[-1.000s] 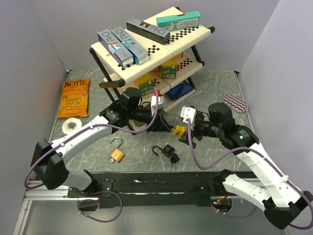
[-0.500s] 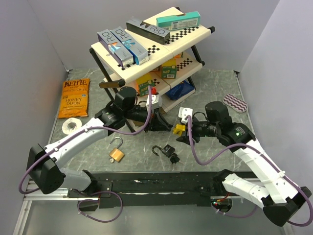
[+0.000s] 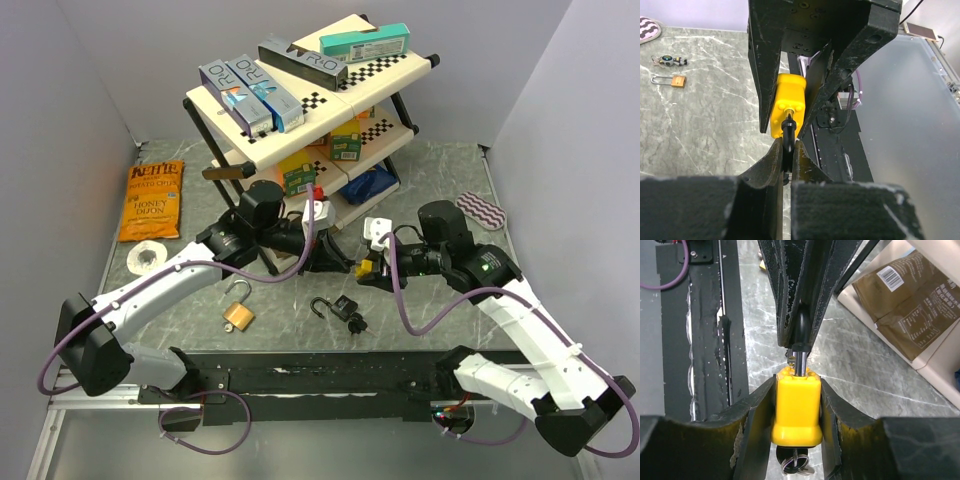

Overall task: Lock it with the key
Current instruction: Lock the lock.

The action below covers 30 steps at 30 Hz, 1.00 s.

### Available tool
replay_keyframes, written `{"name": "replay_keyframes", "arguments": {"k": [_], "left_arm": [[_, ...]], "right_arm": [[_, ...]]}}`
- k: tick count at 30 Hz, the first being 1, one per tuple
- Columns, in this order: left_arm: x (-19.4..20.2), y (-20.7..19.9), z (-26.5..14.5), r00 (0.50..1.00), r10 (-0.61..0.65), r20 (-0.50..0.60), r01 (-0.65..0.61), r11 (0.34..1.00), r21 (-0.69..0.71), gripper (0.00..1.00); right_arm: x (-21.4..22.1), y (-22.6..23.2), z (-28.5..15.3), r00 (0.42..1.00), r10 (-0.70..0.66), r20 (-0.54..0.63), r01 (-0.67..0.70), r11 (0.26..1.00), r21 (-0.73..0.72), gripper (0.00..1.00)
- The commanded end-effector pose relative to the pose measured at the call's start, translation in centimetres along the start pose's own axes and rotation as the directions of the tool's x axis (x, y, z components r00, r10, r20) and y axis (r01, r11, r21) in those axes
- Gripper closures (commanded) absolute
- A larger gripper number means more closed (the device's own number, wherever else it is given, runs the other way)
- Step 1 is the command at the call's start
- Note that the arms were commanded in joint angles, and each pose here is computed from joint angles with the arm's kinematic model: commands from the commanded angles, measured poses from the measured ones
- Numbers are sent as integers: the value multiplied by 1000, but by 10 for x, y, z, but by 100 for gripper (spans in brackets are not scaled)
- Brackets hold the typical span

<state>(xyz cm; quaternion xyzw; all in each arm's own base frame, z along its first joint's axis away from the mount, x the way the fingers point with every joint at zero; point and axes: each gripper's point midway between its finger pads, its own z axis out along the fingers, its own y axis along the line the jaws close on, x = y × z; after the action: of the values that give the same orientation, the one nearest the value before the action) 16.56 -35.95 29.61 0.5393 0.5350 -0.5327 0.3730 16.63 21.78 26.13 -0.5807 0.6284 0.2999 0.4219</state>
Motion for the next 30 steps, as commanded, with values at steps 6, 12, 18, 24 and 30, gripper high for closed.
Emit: {"name": "replay_keyframes", "arguments": {"k": [6, 12, 18, 24, 30], "left_arm": [[-19, -3, 14, 988, 140, 66, -141, 990, 8, 99], [-15, -8, 29, 987, 142, 78, -146, 988, 48, 99], [-4, -7, 38, 991, 113, 70, -119, 990, 81, 99], [2, -14, 43, 995, 83, 62, -91, 985, 144, 99], [15, -18, 46, 998, 57, 31, -62, 979, 193, 99]], "right_arm": [[-41, 3, -3, 986, -94, 138, 102, 993, -53, 100], [-65, 0, -1, 974, -88, 207, 104, 992, -71, 100], [-82, -8, 1, 960, -101, 261, 118, 992, -50, 100], [-96, -23, 4, 942, -153, 299, 155, 988, 20, 100], [-108, -32, 5, 924, -197, 328, 190, 980, 53, 100]]}}
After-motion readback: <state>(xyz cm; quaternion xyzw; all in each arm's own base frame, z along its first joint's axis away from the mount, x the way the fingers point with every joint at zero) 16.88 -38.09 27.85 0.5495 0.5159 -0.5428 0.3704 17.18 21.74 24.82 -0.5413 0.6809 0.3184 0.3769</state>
